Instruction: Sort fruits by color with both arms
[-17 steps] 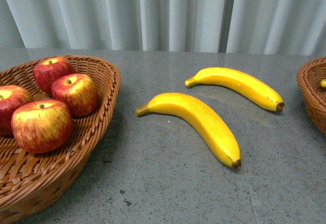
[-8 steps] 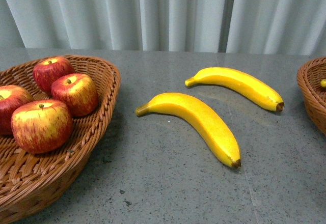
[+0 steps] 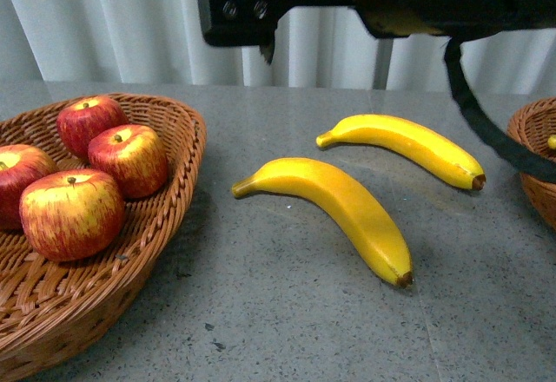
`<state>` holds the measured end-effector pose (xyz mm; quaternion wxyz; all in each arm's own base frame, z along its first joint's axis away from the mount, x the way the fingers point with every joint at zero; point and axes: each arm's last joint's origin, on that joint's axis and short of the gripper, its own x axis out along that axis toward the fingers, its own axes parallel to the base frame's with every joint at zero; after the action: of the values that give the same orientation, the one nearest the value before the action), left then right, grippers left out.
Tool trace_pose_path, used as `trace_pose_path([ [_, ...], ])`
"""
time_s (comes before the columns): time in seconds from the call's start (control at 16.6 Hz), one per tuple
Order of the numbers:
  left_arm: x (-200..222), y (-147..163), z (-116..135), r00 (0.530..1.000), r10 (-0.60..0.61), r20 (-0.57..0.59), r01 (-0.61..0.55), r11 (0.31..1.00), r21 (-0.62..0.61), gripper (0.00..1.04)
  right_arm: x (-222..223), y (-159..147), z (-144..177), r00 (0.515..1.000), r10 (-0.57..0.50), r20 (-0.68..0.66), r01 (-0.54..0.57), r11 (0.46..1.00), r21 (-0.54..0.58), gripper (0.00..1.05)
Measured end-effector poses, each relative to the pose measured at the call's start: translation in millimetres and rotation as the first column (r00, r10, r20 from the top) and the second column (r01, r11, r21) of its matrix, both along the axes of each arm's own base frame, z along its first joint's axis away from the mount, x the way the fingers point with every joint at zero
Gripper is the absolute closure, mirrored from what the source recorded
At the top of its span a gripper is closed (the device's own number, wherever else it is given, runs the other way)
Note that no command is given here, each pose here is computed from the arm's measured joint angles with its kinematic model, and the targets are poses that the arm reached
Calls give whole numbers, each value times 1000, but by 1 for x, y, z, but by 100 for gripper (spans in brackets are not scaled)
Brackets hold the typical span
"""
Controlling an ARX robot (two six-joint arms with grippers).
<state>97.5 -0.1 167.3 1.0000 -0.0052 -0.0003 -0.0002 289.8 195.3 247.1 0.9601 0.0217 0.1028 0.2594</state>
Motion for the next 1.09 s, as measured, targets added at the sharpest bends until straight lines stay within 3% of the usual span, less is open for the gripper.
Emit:
trace_pose_path([
  [0.42,0,0,0,1000,0,0,0,1000,0,7,24,20,-30,991,15,-130,-37,985,-171,7],
  [0.78,0,0,0,1000,0,0,0,1000,0,7,41,-3,-53,978,-34,-204,-26,958,-287,7],
  [1.09,0,0,0,1000,0,0,0,1000,0,7,38,-23,-72,944,-33,-327,-89,932,-351,7],
])
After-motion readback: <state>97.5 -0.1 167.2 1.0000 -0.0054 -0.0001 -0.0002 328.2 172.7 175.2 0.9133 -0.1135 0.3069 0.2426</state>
